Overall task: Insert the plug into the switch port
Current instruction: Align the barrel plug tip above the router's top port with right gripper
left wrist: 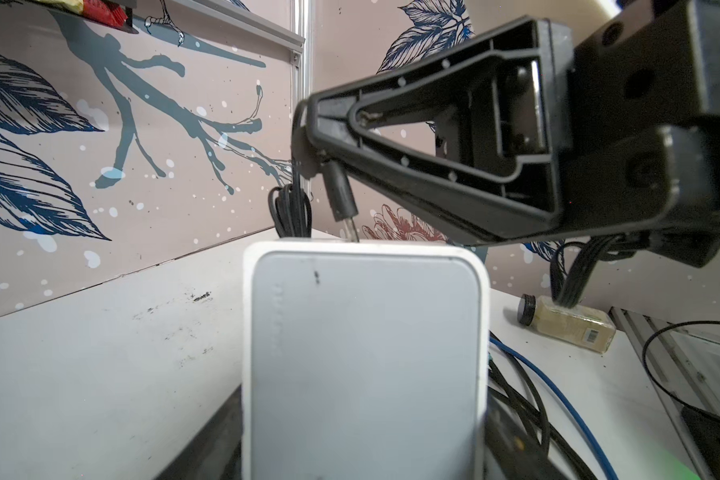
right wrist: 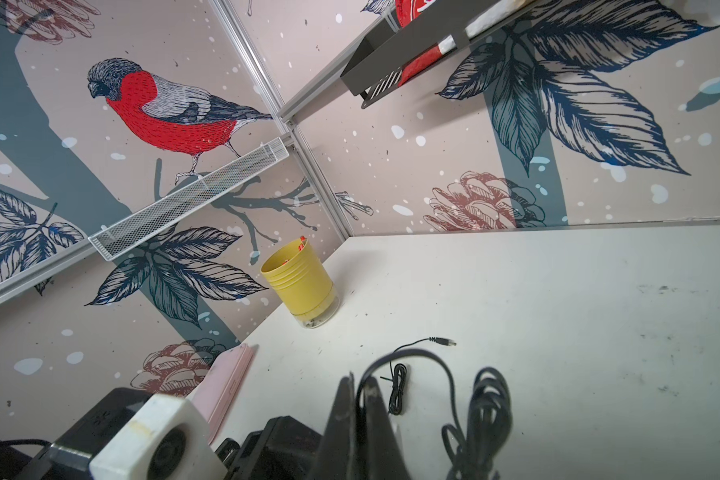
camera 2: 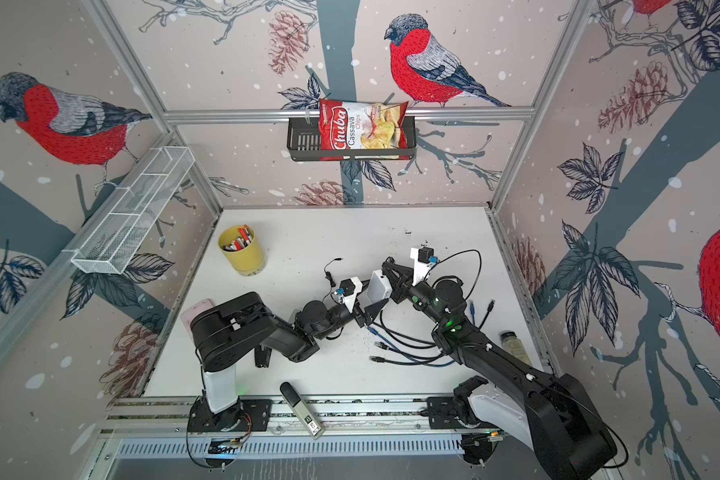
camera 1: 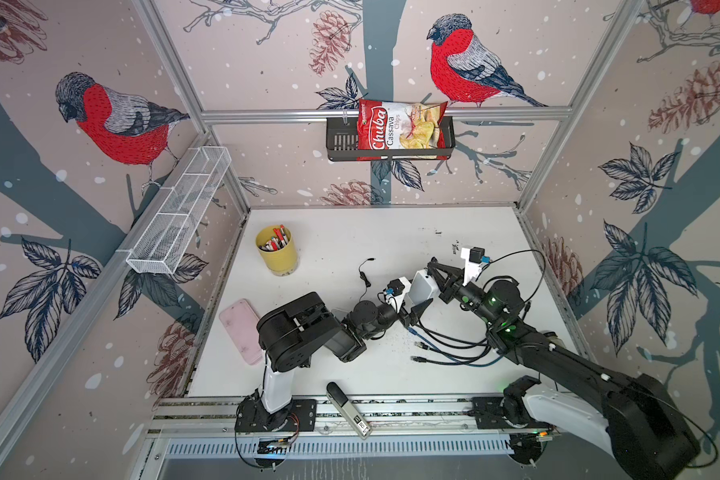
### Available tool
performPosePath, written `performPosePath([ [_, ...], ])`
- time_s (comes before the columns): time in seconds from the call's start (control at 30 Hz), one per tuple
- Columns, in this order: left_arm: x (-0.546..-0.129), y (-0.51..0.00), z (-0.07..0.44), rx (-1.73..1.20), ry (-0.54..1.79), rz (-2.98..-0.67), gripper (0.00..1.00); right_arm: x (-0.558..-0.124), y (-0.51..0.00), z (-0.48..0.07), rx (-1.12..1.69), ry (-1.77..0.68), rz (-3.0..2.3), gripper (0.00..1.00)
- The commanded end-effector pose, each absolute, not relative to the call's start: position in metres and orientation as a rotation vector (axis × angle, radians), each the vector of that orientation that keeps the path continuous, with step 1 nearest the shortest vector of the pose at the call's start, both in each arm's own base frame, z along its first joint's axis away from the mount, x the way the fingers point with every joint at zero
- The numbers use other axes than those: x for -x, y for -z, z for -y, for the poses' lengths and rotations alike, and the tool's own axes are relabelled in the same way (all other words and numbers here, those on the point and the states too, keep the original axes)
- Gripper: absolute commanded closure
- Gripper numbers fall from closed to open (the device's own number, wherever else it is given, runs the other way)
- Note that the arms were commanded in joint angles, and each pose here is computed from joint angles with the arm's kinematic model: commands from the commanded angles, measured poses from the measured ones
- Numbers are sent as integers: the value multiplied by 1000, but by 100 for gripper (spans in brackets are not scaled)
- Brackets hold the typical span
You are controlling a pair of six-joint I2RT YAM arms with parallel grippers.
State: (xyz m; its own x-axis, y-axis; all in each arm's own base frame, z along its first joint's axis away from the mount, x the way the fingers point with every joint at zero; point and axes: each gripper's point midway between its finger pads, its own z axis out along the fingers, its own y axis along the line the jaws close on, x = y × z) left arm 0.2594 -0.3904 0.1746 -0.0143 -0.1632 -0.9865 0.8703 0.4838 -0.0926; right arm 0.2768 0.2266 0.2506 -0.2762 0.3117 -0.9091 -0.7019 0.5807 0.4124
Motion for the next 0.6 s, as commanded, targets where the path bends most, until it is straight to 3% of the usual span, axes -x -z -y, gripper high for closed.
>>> performPosePath([
  [0.0, -253, -223, 387, -603, 1024, -1190, 96, -274, -252, -229, 360, -1018, -1552, 99],
  [0.57, -252, -252, 381, -557, 1045, -1142, 100, -268, -230, -228, 404, -931, -1630, 99],
])
